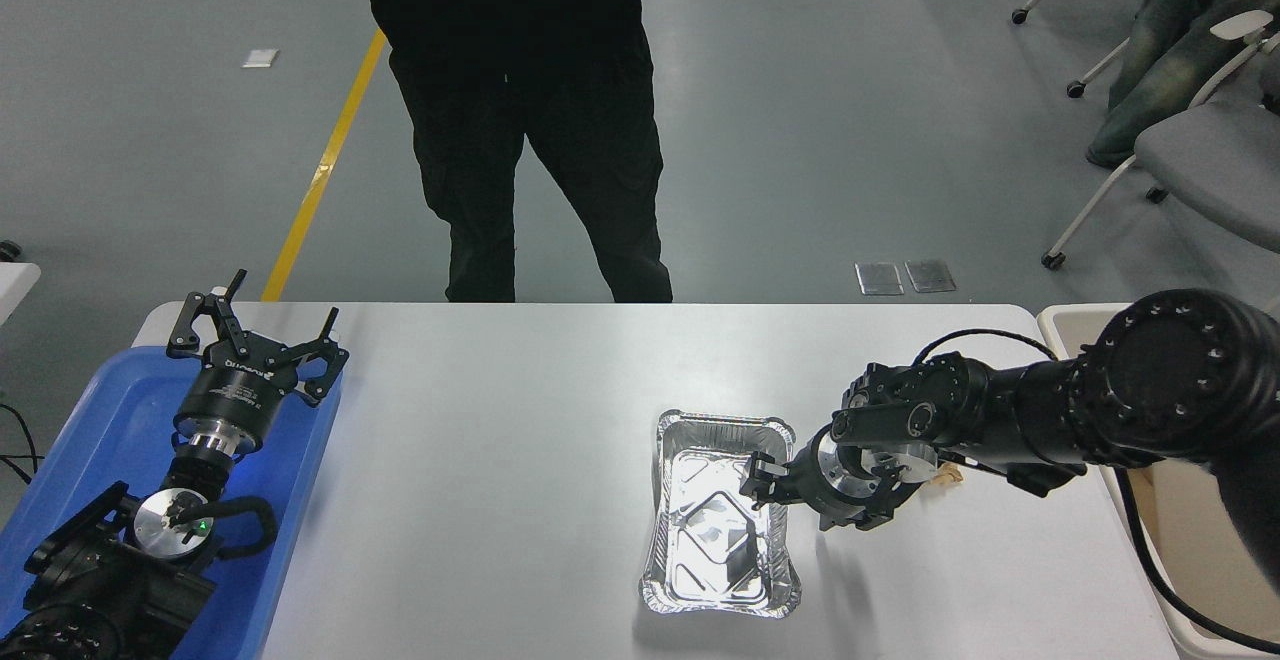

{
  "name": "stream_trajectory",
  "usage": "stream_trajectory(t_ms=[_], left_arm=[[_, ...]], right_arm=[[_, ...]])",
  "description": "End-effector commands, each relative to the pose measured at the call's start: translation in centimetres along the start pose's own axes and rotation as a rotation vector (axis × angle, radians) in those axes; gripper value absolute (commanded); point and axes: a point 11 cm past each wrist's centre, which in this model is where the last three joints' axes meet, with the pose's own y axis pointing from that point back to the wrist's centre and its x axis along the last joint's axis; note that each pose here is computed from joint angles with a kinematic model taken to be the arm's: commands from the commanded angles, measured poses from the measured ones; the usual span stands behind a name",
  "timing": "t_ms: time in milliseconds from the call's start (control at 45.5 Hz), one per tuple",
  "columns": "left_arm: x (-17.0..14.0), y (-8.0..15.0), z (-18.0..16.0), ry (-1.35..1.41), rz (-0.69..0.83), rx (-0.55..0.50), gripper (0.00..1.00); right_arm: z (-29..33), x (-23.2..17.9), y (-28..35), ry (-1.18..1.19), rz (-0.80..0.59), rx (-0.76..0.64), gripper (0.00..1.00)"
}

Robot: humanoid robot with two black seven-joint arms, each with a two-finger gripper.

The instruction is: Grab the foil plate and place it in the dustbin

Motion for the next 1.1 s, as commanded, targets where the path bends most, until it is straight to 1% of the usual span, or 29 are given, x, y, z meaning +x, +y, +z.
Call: stream_trajectory(t_ms=[0,66,154,198,440,659,747,791,901,1077], left_arm=[[0.0,0.0,0.0,0.0,0.0,0.0,0.99],[0.0,0.0,0.0,0.001,0.002,-0.001,0.99],[0.0,0.0,0.0,0.0,0.0,0.0,0.99],[0.0,0.0,0.0,0.0,0.0,0.0,0.99],[0.0,0.0,0.0,0.0,0.0,0.0,0.99],[0.0,0.0,0.0,0.0,0.0,0.0,0.99],[0.0,0.0,0.0,0.0,0.0,0.0,0.99],[0.0,0.0,0.0,0.0,0.0,0.002,0.99],[0.0,0.0,0.0,0.0,0.001,0.001,0.99],[0.0,0.0,0.0,0.0,0.0,0.002,0.99]], right_arm=[[0.1,-0.2,-0.1,-0.013,-0.01,0.001,0.14],[0.0,-0.2,0.0,-0.014,-0.013,0.003,0.09],[0.0,-0.2,0.0,-0.014,-0.015,0.002,0.04],[-0.1,-0.3,0.0,-0.014,-0.018,0.004,0.0],[-0.4,-0.9,0.4,-0.01,-0.09,0.013,0.0],[-2.2,-0.3,3.1,0.048,-0.162,0.035,0.0],[-3.4,-0.2,4.8,0.059,-0.192,0.051,0.0],[-3.2,0.5,6.2,0.054,-0.192,0.05,0.0],[-2.2,2.4,10.5,0.06,-0.178,0.038,0.0],[-2.5,3.3,17.2,0.129,-0.192,0.027,0.0]])
